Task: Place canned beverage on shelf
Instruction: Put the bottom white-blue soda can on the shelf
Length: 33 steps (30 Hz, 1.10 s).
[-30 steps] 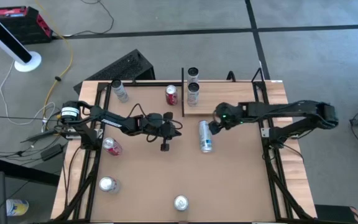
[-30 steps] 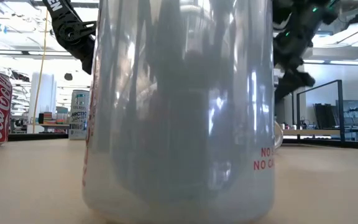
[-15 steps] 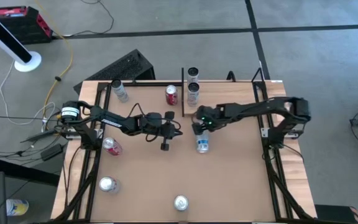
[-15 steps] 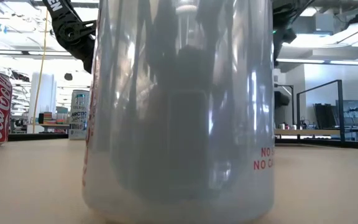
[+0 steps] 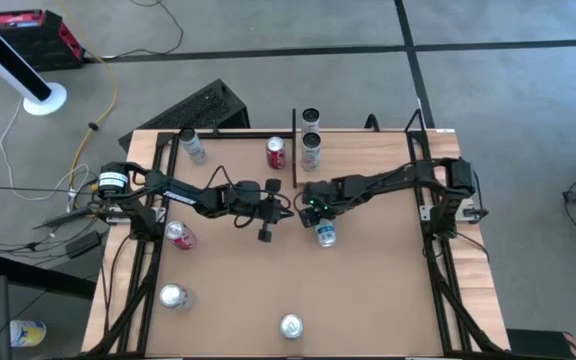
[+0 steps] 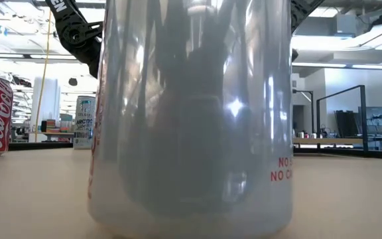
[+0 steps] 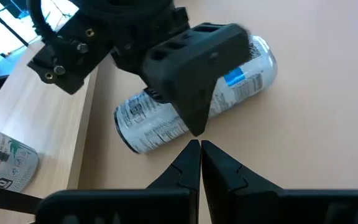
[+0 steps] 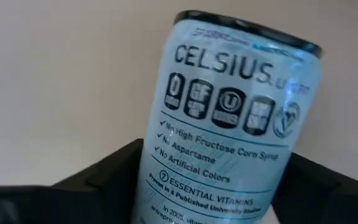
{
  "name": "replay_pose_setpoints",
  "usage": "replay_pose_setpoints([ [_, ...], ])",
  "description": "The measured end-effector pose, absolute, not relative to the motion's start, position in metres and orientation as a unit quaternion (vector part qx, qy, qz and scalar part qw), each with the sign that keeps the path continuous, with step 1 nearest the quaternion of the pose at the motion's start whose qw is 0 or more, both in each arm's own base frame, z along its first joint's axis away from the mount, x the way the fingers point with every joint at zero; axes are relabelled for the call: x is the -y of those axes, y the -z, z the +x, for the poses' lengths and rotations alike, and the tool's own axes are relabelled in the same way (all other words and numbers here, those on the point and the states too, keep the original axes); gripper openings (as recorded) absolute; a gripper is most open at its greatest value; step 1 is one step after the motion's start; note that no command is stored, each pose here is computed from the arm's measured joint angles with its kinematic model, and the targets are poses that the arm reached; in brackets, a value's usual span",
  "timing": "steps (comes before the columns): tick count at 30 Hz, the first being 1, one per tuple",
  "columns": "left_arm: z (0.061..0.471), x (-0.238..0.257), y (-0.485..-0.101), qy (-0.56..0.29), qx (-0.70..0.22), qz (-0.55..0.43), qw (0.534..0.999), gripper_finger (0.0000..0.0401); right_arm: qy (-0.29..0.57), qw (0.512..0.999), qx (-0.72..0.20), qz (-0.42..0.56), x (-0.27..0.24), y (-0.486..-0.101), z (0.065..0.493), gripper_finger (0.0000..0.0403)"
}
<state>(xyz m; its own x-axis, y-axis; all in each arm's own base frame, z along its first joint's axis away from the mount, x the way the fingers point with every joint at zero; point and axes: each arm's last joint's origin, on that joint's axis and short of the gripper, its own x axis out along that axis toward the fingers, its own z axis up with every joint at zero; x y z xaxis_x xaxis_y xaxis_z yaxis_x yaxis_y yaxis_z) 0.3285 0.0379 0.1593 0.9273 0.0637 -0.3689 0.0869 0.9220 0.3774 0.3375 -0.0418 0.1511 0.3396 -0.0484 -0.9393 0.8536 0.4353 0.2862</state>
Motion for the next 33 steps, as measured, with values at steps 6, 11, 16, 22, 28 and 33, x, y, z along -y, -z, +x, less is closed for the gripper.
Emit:
replay_pose_setpoints([
  [6,0.328,-0.038,-0.159,0.007,-0.195,0.197,0.961,0.0,0.348,0.733,-0.453,0.37,0.026,-0.17,0.331,0.0286],
  [11,0.327,-0.038,-0.156,0.004,-0.209,0.2,0.957,0.0,0.368,0.785,-0.392,0.308,0.004,-0.213,0.314,0.0286],
  [16,0.327,-0.038,-0.156,0.005,-0.208,0.2,0.957,0.0,0.413,0.828,-0.303,0.229,-0.029,-0.241,0.29,0.0286],
  [22,0.328,-0.038,-0.157,0.006,-0.204,0.199,0.958,0.0,0.472,0.846,-0.177,0.174,-0.064,-0.218,0.265,0.0286],
  [28,0.328,-0.038,-0.158,0.004,-0.197,0.195,0.961,0.0,0.519,0.848,-0.053,0.095,-0.079,-0.176,0.265,0.0286],
  [33,0.328,-0.038,-0.159,0.004,-0.194,0.192,0.962,0.0,0.539,0.841,-0.053,0.013,-0.082,-0.15,0.275,0.0286],
])
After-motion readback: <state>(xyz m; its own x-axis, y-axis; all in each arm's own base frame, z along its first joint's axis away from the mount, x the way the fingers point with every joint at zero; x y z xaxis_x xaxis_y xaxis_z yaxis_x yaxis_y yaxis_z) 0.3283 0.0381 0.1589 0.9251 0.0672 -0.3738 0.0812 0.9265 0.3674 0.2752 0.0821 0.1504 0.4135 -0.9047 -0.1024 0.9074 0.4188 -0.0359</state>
